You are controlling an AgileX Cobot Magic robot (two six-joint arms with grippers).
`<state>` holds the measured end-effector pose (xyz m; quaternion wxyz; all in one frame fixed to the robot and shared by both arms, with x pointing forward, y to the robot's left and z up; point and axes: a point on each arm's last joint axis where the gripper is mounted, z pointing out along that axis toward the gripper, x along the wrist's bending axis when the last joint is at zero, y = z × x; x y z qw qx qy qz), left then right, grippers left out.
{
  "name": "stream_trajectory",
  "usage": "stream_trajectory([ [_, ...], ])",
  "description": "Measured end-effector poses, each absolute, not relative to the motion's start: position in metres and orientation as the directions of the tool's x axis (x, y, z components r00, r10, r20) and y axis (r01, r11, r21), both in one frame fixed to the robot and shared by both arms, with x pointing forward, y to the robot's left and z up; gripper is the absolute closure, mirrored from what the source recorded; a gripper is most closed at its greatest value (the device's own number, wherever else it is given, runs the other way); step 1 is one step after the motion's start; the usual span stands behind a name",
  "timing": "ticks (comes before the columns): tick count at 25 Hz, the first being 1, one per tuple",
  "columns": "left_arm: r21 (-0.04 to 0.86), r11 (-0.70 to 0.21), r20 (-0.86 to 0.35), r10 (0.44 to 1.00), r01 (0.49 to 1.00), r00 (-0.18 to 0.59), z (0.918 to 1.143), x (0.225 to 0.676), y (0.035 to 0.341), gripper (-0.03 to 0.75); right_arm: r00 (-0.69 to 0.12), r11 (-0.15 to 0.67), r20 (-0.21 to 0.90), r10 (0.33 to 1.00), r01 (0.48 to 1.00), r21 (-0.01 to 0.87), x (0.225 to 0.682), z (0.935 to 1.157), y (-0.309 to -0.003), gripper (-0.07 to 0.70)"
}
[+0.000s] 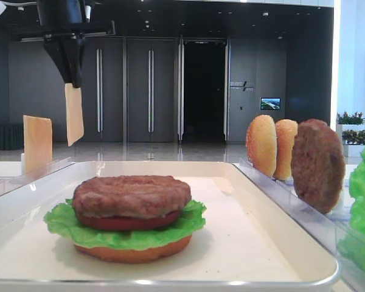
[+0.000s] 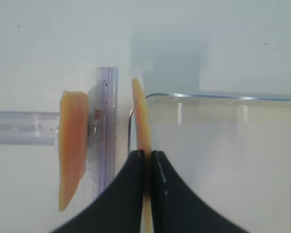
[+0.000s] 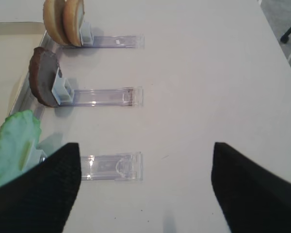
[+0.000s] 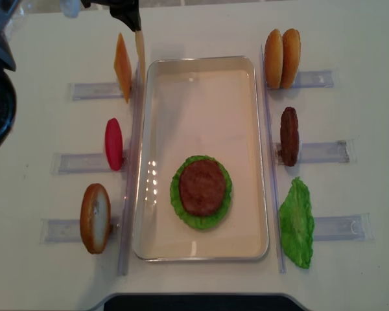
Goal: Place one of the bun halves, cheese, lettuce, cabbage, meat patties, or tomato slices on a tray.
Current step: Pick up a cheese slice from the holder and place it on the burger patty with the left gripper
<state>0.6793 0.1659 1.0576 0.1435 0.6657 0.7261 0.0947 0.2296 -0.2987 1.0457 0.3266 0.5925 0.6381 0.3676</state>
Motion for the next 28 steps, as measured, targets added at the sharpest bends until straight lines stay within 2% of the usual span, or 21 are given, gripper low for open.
stream_trajectory([
  [17,0.463,0.115,-0.178,0.983,0.879,-0.035,1.141,0.638,0.175,0.7,-0.085,0.028,0.019,0.996,0.516,0.856,0.23,1.046,-0.299,0.076],
  [24,0.39,0.109,-0.144,0.988,0.915,-0.057,1.134,0.594,0.195,0.7,-0.085,0.028,0.019,0.996,0.516,0.856,0.23,1.046,-0.299,0.076],
  [28,0.398,0.097,-0.114,0.992,0.912,-0.056,1.142,0.562,0.207,0.7,-0.084,0.028,0.019,0.996,0.516,0.856,0.23,1.046,-0.299,0.076],
])
